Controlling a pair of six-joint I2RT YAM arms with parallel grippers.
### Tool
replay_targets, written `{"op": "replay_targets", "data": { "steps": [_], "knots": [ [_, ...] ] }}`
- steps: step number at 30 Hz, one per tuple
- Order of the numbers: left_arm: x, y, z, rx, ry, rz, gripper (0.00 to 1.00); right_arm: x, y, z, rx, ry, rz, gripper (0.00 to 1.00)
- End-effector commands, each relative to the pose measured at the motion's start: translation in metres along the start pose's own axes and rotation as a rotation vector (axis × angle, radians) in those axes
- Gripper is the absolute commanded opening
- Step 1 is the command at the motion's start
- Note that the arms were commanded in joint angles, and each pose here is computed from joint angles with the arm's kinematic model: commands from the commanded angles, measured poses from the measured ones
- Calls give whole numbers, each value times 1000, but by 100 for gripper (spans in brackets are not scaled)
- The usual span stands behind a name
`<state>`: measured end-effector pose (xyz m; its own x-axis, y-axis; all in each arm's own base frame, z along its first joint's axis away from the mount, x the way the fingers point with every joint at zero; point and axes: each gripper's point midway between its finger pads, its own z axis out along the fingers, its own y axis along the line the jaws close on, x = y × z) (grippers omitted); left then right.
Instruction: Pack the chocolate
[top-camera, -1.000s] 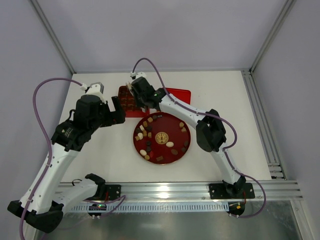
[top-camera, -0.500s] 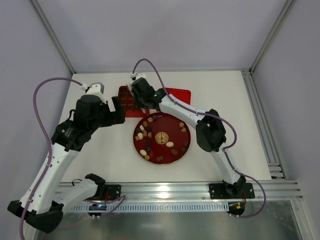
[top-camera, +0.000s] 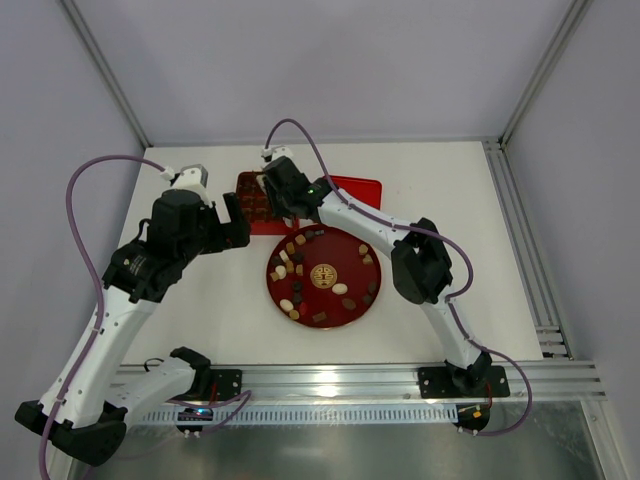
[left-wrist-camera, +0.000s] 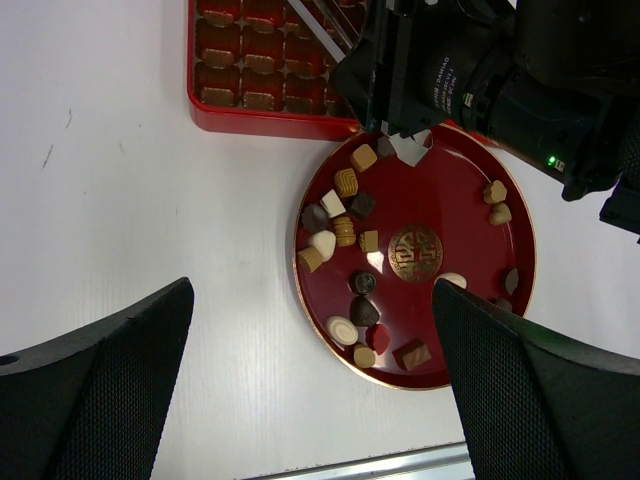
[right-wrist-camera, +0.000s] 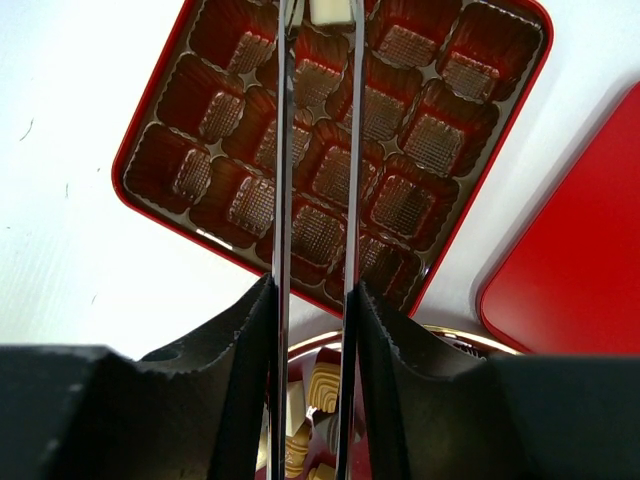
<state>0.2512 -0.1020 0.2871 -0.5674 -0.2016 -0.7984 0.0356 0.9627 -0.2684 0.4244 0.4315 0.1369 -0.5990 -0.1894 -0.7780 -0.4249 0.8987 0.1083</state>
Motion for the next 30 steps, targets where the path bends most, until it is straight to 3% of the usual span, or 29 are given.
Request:
{"op": "replay_targets", "data": {
  "steps": [1,11,16,23,30],
  "knots": [
    [-5,1,-1,-6,-18,5,100,-16,0,-1,4,-58,4,40],
    [-5,1,-1,-8,-22,6,100,-24,1,-5,2,-74,-4,41],
    [-6,1,-1,-9,-22,4,100,-50,0,-22,8,-128,-14,41],
    [-8,1,-1,-11,-28,0,100,-89,-4,-70,4,-214,-4,41],
    [-8,2,1,-17,-31,2,100,-73,-26,-121,36,-192,38,41]
  ]
}}
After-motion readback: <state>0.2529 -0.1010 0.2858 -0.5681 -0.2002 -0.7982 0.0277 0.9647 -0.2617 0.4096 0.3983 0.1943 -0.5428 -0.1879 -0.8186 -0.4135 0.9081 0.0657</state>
